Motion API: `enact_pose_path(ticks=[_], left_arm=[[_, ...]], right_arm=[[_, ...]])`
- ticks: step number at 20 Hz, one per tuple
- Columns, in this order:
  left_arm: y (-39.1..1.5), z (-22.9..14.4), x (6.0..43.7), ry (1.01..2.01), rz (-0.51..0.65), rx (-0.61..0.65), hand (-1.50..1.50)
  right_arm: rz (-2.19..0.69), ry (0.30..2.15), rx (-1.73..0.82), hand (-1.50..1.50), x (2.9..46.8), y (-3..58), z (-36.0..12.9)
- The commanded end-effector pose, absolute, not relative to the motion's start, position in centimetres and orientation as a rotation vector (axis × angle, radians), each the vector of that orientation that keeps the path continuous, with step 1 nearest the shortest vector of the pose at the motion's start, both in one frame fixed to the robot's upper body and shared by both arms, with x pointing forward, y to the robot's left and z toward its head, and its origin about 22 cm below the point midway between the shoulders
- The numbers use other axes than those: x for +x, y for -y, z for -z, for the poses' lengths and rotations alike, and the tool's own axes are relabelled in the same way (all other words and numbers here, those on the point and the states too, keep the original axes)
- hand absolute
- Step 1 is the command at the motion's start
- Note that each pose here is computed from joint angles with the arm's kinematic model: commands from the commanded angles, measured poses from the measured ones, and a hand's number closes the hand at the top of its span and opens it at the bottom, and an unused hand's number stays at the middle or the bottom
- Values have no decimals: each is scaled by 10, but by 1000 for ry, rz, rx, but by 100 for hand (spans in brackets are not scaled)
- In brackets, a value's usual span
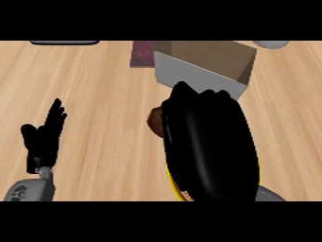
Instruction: Pick the sweet potato from the plate and place it in the cardboard box
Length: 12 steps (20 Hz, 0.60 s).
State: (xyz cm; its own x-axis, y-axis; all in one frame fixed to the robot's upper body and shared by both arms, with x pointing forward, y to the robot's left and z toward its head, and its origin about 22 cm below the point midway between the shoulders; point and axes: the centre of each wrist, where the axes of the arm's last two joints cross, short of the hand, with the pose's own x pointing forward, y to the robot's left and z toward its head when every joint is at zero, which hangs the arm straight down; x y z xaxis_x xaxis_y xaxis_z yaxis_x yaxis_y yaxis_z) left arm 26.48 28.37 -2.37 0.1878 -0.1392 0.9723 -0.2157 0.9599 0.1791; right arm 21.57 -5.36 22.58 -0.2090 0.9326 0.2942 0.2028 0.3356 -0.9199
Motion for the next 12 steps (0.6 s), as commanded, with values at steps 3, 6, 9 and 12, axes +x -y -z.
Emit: enact_pose_path(ticks=[3,6,9,12], left_arm=[[-291,27,268,1390,-52,319,0],[-274,28,269,1391,-69,293,0],[-269,22,263,1397,-60,314,0],[-273,31,268,1393,-44,307,0]], right_arm=[[-868,1598,-1033,150,273,72,-231],[-841,1626,-999,150,309,108,-219],[-831,1615,-1010,150,335,115,-209],[-858,1592,-1019,150,361,121,-183]])
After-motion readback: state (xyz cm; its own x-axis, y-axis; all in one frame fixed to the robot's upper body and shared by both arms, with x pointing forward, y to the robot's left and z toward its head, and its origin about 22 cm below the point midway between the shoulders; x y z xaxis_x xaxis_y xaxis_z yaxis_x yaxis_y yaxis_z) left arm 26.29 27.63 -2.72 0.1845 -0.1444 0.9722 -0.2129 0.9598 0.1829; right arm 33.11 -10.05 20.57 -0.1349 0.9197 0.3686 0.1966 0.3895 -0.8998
